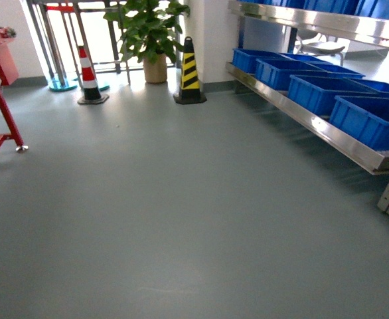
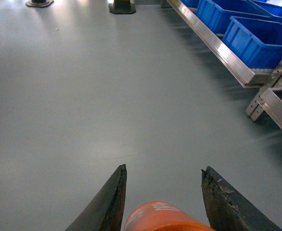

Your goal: Sort blue parts and orange caps into right shelf containers

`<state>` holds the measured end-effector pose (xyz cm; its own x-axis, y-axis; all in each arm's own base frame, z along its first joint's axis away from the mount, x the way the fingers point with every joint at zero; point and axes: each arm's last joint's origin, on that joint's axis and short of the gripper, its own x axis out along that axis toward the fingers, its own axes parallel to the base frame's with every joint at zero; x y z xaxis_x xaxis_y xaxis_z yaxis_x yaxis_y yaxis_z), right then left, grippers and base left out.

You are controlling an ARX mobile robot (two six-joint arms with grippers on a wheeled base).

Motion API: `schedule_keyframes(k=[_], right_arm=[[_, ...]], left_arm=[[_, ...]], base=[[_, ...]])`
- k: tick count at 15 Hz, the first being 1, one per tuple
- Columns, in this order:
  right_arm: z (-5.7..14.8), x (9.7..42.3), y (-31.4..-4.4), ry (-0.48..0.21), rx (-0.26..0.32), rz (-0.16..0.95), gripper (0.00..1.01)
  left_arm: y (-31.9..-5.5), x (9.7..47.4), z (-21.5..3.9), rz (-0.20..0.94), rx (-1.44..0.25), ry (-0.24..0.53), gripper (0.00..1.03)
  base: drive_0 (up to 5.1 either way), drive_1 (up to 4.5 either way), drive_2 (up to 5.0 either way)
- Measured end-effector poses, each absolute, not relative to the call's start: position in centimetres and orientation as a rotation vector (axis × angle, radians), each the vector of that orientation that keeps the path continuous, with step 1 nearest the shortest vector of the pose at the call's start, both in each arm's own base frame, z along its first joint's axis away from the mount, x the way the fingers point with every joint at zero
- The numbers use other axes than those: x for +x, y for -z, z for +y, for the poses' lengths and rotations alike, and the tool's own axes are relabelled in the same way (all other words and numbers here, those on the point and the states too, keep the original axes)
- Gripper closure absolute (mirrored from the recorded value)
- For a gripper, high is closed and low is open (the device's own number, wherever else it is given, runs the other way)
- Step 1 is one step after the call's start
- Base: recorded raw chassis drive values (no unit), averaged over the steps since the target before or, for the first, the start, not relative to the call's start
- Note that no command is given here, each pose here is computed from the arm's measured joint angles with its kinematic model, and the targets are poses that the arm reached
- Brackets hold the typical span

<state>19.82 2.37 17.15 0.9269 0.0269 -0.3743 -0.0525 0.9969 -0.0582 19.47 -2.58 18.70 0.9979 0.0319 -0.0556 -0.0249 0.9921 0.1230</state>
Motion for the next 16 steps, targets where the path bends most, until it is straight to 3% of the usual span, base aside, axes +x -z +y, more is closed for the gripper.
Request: schedule_keyframes(k=[16], right_arm=[[2.37, 19.82, -17.15, -0.04, -0.068, 0.383, 0.59]], left_arm=[[-18.69, 19.46, -2.58, 0.058, 0.123, -0.028, 0.59]], base=[[-1.7, -1.66, -1.7]])
